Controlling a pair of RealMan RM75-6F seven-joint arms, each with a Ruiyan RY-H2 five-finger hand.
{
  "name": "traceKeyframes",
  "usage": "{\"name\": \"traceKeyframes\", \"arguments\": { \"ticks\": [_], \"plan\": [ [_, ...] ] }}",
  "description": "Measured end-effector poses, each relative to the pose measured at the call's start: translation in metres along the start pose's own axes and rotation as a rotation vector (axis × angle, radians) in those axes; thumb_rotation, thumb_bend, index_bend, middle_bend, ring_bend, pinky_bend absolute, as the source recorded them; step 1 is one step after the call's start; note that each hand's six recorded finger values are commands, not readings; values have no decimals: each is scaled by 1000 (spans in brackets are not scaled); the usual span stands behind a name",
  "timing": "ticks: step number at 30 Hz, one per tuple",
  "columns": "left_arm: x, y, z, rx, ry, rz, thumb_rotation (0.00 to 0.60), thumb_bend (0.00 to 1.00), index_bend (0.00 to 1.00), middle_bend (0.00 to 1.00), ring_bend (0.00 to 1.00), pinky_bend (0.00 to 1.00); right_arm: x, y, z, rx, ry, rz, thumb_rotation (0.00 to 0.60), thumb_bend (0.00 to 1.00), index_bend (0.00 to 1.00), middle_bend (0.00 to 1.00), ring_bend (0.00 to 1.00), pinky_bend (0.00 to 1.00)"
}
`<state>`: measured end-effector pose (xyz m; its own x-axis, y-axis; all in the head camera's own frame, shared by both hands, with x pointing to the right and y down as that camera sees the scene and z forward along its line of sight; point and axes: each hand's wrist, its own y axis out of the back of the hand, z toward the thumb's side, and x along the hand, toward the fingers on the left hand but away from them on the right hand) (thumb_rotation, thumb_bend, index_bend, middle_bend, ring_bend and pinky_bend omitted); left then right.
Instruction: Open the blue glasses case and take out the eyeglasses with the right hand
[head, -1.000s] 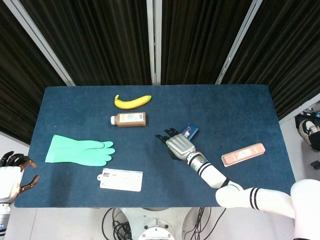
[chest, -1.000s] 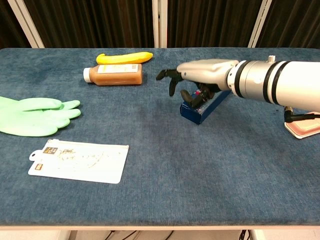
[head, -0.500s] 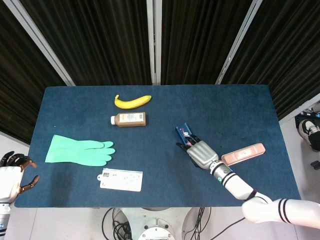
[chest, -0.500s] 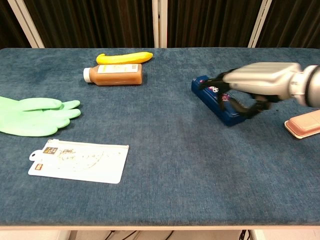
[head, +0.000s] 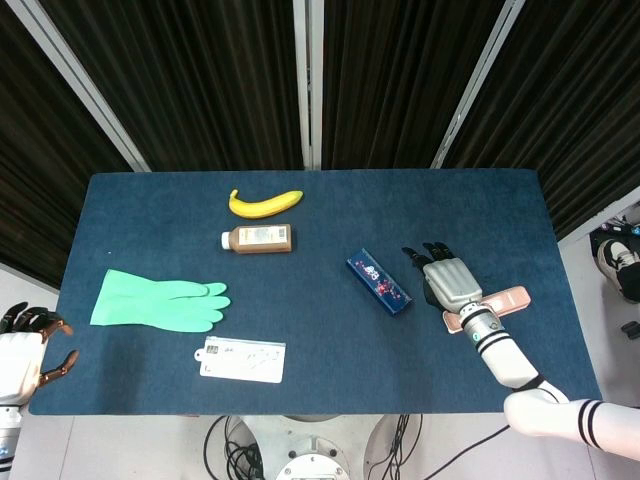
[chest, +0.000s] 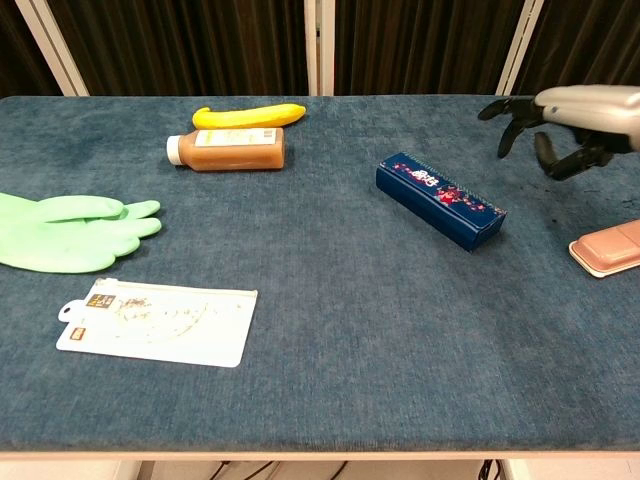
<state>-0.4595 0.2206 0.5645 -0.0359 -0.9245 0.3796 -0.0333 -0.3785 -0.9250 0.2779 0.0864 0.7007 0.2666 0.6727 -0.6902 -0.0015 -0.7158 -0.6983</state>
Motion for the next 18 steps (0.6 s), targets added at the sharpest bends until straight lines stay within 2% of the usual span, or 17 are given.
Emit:
{"name": "traceKeyframes", "arguments": {
  "ticks": [4,8,18],
  "plan": [
    [0,0,0,-3,-1,0,600,239,482,374,228,147,-27,-7,14,-28,6,59,600,929,0,248,0,0],
    [0,0,0,-7,-1,0,600,239,482,374,228,147,-47,-7,44,-56,46,91,600,935,0,248,0,0],
    [0,1,0,-13,-3,-2,600,239,482,374,228,147,-48,-14,104,-42,178,155,600,939,0,248,0,0]
  ]
}}
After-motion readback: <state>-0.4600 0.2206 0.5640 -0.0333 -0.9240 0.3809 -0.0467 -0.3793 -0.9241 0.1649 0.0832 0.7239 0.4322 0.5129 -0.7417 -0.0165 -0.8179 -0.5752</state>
